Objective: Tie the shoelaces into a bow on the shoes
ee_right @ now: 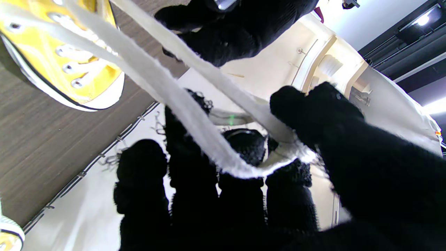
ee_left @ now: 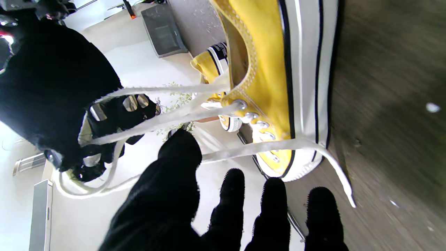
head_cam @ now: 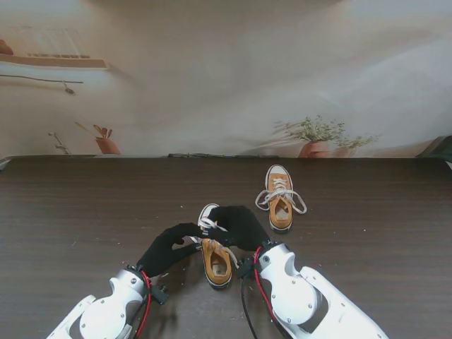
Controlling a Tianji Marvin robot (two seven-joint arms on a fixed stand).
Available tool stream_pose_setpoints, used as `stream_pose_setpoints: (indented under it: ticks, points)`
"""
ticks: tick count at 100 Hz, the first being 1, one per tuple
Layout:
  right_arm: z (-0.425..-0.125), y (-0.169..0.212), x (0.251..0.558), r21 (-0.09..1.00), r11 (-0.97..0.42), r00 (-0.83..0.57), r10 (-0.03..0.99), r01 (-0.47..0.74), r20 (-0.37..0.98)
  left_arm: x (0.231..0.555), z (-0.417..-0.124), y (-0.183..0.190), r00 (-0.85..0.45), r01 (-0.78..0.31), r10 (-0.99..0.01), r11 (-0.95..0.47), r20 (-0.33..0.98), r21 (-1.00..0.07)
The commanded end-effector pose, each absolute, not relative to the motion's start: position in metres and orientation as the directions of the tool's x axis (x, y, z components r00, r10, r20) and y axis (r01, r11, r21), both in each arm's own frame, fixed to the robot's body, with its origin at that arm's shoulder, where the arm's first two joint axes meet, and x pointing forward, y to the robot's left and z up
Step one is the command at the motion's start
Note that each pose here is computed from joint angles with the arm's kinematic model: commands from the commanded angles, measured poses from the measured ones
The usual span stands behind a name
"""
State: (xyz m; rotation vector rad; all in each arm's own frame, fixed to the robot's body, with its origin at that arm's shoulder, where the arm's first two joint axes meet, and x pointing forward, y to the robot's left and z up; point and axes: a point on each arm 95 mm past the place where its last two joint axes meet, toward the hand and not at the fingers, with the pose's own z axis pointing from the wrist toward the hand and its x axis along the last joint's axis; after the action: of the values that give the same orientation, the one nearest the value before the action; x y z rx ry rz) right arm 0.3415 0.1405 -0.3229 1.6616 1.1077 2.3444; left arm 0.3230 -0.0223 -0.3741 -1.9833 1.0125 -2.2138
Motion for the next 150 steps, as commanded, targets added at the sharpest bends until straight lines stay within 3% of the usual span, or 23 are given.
stream_pose_setpoints:
  ticks: [1,36,78,106,150]
  points:
    - [-0.325,0.142,0.339,0.584,-0.728,-0.422,0.431,0.36,0.798,0.324,-0.373,-0.031,-0.211,-0.412,-0.396,-0.793,0.894,-0.449]
    - [-0.328,0.145,0.336,0.589,-0.718,-0.433,0.427,0.371,0.794,0.329,-0.378,-0.046,-0.196,-0.415,-0.344,-0.819,0.918,-0.396]
    - [-0.33,0.145,0.334,0.588,-0.718,-0.437,0.423,0.374,0.794,0.333,-0.381,-0.058,-0.217,-0.415,-0.357,-0.809,0.909,-0.417]
    - [-0.331,0.145,0.332,0.582,-0.719,-0.43,0.421,0.379,0.799,0.336,-0.384,-0.071,-0.223,-0.325,-0.344,-0.856,0.912,-0.402]
    - [-0.331,0.143,0.33,0.57,-0.732,-0.411,0.42,0.374,0.809,0.329,-0.389,-0.081,-0.196,-0.287,-0.34,-0.877,0.92,-0.386]
